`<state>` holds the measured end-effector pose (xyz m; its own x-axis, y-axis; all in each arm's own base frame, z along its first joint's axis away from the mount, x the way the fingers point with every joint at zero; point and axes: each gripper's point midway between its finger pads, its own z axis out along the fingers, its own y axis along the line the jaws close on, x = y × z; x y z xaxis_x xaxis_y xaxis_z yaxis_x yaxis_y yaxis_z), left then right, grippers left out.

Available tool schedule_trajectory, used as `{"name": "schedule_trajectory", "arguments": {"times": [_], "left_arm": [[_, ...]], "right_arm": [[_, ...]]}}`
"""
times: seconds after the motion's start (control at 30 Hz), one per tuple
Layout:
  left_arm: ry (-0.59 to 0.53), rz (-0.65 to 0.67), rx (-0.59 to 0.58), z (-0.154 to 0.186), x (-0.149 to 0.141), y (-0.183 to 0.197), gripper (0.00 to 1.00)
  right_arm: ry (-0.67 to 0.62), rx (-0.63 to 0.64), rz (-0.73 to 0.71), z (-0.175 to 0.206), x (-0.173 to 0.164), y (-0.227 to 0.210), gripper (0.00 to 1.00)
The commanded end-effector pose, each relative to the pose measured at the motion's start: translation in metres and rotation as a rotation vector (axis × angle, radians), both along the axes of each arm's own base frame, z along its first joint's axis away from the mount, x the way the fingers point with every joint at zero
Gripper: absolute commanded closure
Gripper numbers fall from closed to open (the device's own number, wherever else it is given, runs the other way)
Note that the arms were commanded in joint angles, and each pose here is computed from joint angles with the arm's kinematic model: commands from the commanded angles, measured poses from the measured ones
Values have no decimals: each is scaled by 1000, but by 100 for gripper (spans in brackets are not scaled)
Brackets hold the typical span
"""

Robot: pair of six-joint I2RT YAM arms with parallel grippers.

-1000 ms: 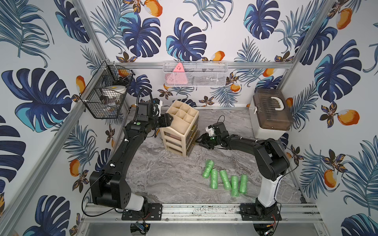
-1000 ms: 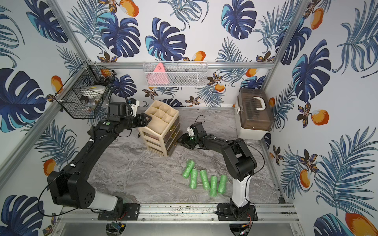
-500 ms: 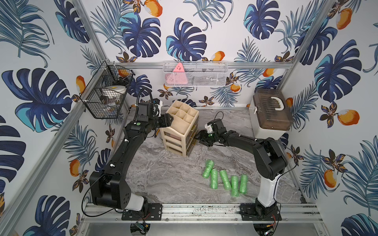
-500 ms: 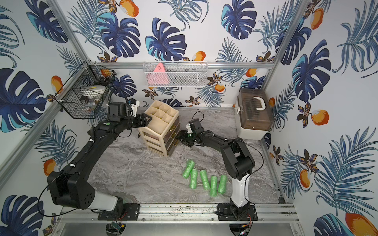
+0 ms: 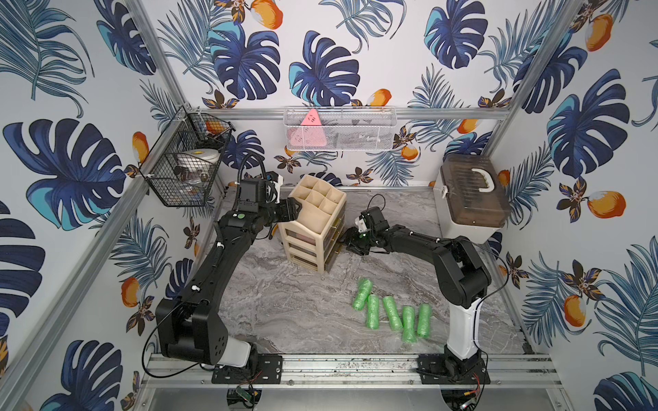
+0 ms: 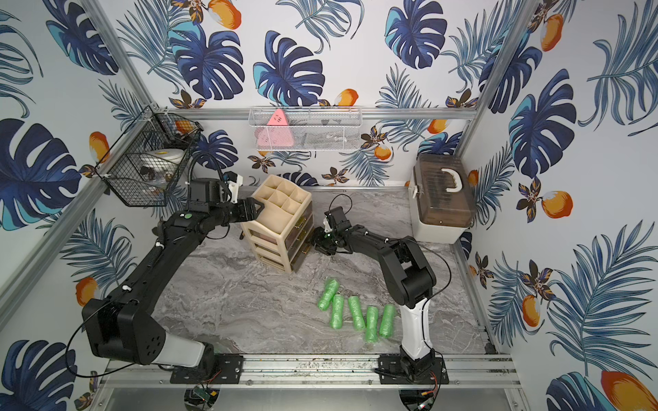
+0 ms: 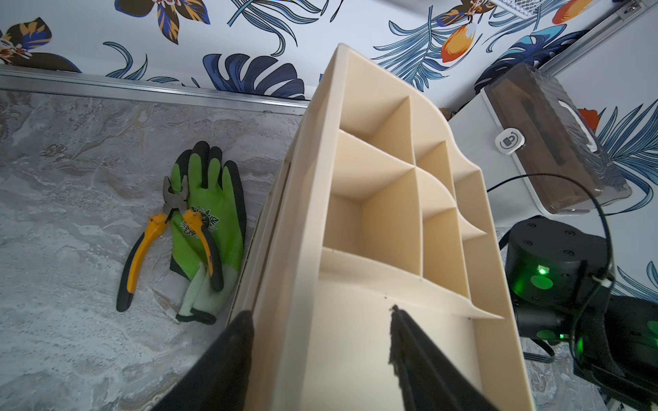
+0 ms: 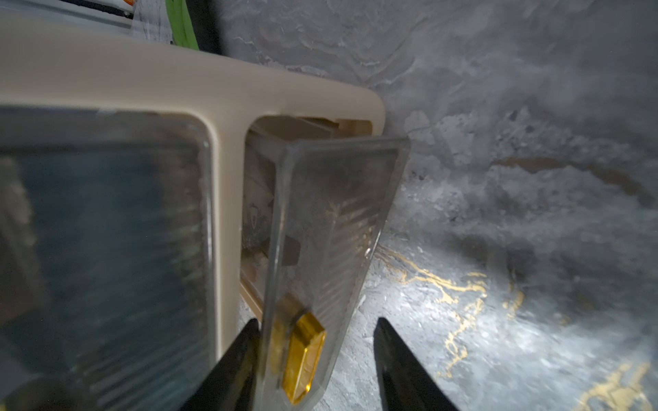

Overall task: Sort the rolls of trash bags by color and place them into the drawer
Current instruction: Open the drawer in the storage box.

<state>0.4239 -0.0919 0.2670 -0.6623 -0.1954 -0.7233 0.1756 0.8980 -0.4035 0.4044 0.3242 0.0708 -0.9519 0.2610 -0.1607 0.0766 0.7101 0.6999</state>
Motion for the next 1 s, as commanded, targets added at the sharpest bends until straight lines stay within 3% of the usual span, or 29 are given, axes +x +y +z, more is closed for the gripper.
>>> {"name": "schedule_trajectory", "arguments": {"times": [0.0,0.37,0.97], "left_arm": [[192,-34,21,-42,-28,-4,35],[195,-21,38,-41,-26,0,35],[189,-15,38,-37,-23,0,35]], "right_arm": [[18,-50,-3,-10,-4,-8,54],[4,-92,1,-3,-14,-39,65],[2,-129,-20,6,-29,-84,66]]}}
